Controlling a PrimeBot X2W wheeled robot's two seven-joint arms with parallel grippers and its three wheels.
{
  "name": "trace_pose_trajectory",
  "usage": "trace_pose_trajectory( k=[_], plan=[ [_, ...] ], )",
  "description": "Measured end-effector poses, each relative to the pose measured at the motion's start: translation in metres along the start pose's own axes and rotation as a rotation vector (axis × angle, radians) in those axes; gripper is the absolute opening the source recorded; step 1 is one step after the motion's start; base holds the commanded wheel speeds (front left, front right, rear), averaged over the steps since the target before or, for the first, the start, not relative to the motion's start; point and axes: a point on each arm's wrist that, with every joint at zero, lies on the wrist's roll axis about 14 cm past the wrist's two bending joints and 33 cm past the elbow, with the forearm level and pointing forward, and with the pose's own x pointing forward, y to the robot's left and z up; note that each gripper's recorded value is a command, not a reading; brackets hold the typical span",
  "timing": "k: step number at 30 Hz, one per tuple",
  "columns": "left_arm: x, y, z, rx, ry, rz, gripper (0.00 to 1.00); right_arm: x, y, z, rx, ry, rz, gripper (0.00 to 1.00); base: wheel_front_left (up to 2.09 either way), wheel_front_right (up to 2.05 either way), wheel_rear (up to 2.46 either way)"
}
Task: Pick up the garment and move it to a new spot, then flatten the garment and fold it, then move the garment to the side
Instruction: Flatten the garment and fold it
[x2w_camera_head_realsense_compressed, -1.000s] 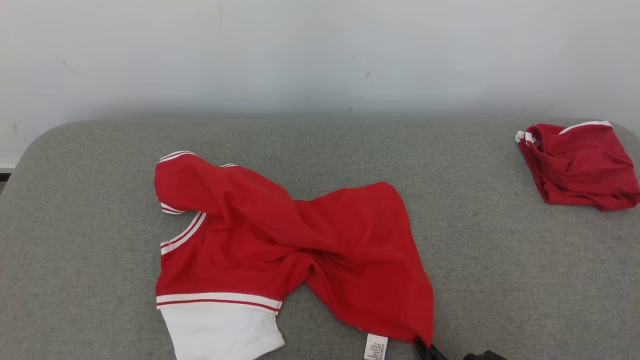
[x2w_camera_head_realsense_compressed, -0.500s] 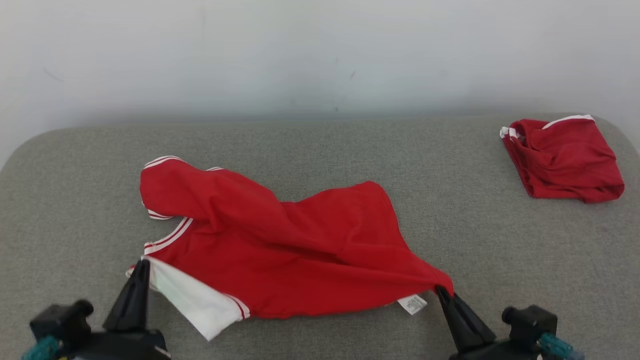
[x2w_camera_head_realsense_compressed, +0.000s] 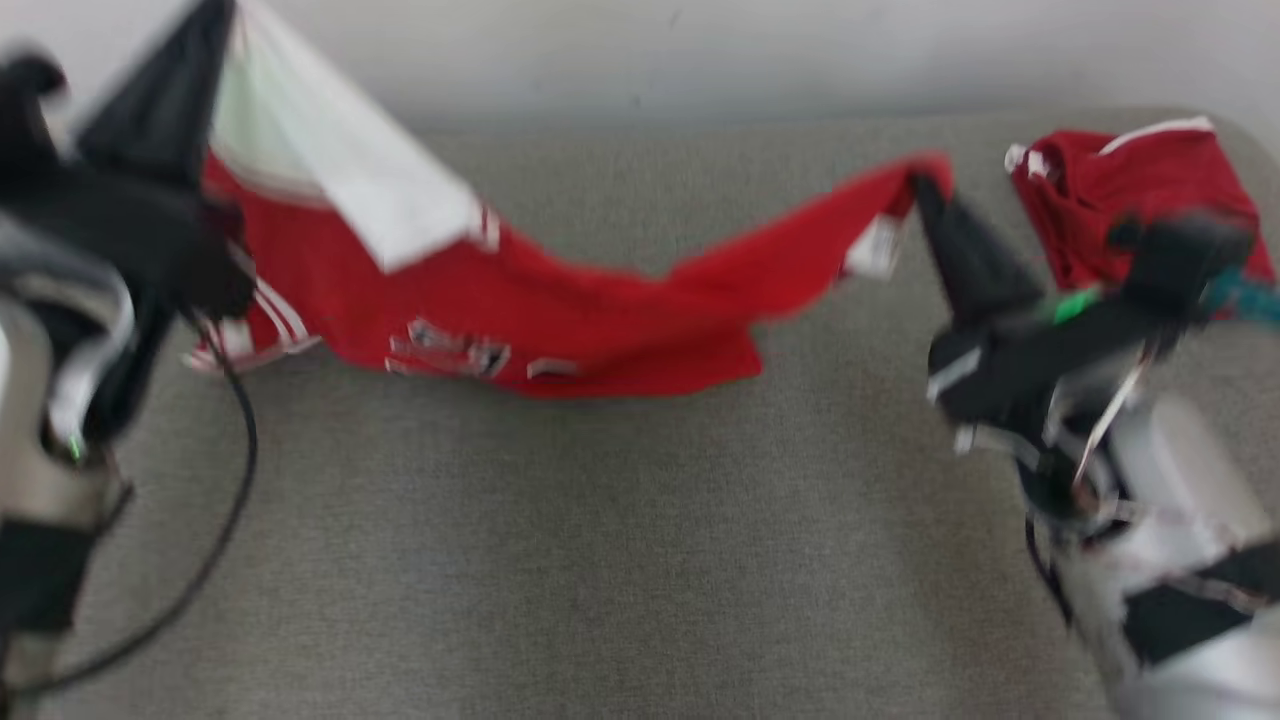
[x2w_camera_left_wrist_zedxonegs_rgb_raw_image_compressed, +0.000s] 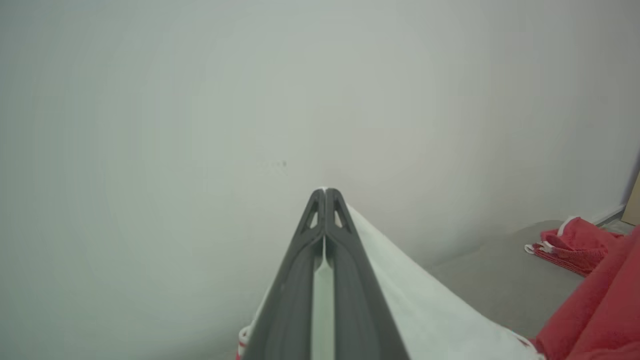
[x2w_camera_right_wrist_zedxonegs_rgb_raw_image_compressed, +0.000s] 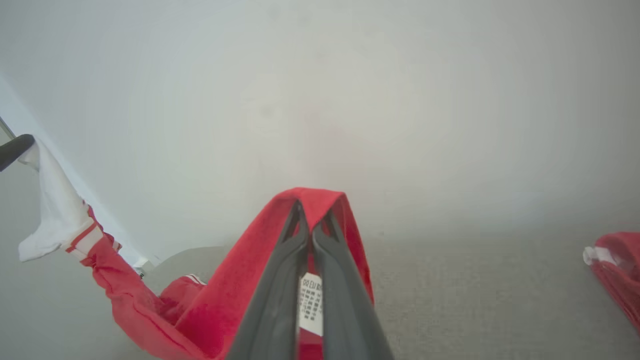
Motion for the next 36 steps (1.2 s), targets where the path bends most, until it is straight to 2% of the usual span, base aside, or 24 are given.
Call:
trace_pose_trajectory(
  k=[5,11,14,17,22,27,36],
  plan=[
    [0.047,-0.003,0.020,0.085,-0.024,-0.068,0.00,0.046,-0.014,0.035,0.051,-0.040,-0.007,0.00,0.00,0.00,0.00],
    [0.112,0.023,0.042,0.129,-0.077,-0.061,0.00,0.115,-0.041,0.083,0.107,-0.080,-0.036,0.00,0.00,0.00,0.00],
    [0.132,0.038,0.049,0.138,-0.104,-0.040,0.00,0.138,-0.049,0.102,0.099,-0.105,-0.046,0.00,0.00,0.00,0.00],
    [0.152,0.038,0.063,0.160,-0.151,-0.053,0.00,0.158,-0.057,0.120,0.076,-0.133,-0.058,0.00,0.00,0.00,0.00],
    [0.178,0.044,0.082,0.179,-0.217,-0.049,0.00,0.182,-0.074,0.137,0.053,-0.158,-0.095,0.00,0.00,0.00,0.00],
    [0.196,0.052,0.084,0.186,-0.237,-0.027,0.00,0.197,-0.090,0.138,0.015,-0.160,-0.138,0.00,0.00,0.00,0.00],
    [0.205,0.060,0.123,0.188,-0.325,0.010,0.00,0.210,-0.103,0.146,0.034,-0.201,-0.172,0.00,0.00,0.00,0.00]
  ],
)
